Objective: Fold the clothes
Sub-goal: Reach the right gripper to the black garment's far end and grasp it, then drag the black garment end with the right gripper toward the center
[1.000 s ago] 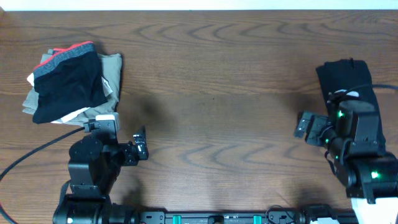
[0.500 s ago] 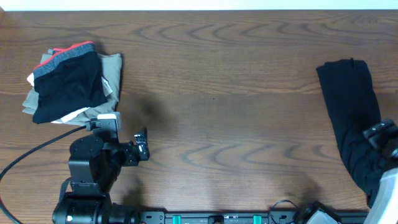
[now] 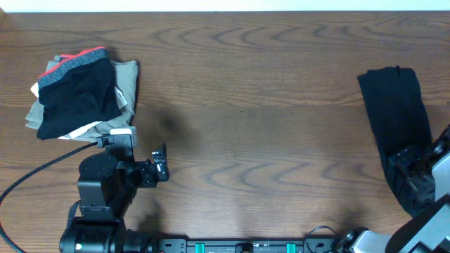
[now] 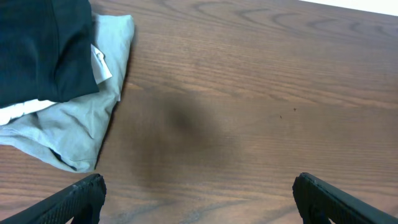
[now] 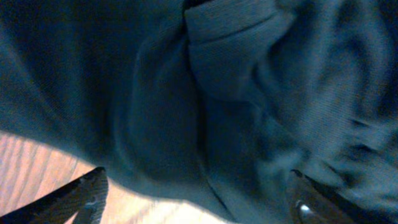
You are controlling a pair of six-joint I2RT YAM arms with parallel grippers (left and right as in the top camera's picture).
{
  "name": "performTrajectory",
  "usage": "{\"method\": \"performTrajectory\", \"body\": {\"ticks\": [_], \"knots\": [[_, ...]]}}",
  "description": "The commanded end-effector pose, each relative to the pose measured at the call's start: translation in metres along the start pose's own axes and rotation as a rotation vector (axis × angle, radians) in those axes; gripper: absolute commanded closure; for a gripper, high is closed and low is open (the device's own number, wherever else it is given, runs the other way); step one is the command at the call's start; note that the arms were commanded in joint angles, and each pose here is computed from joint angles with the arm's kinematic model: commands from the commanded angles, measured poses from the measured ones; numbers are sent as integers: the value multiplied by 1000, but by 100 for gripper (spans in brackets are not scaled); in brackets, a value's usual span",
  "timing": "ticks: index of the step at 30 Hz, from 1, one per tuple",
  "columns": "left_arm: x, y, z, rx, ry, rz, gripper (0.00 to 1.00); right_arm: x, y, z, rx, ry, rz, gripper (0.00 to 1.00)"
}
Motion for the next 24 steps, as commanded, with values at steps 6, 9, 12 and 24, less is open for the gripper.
{"method": "performTrajectory", "body": {"ticks": [6,9,12,24], "knots": [[8,-5,-3,-12,-6,-25,2,-21,39,11,71,-3,90,93],[8,-5,-3,-12,-6,-26,2,-18,42,30,205,-22,70,99],[9,-5,-4,-13,-6,-29,2,-4,34,64,403,-61,-4,99],[14,-5,-6,-22,-4,-53,2,31,-62,236,970,-312,-434,87]]}}
Point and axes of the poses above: each gripper's point midway between its finger pads, its own y axis out along the fingers, its own z axis along the line the jaws close on, x = y × z, the point moved 4 cm from there along -y, back along the fingers, and after that the axes turned 11 degrees about -y, right-handed, at the moved point
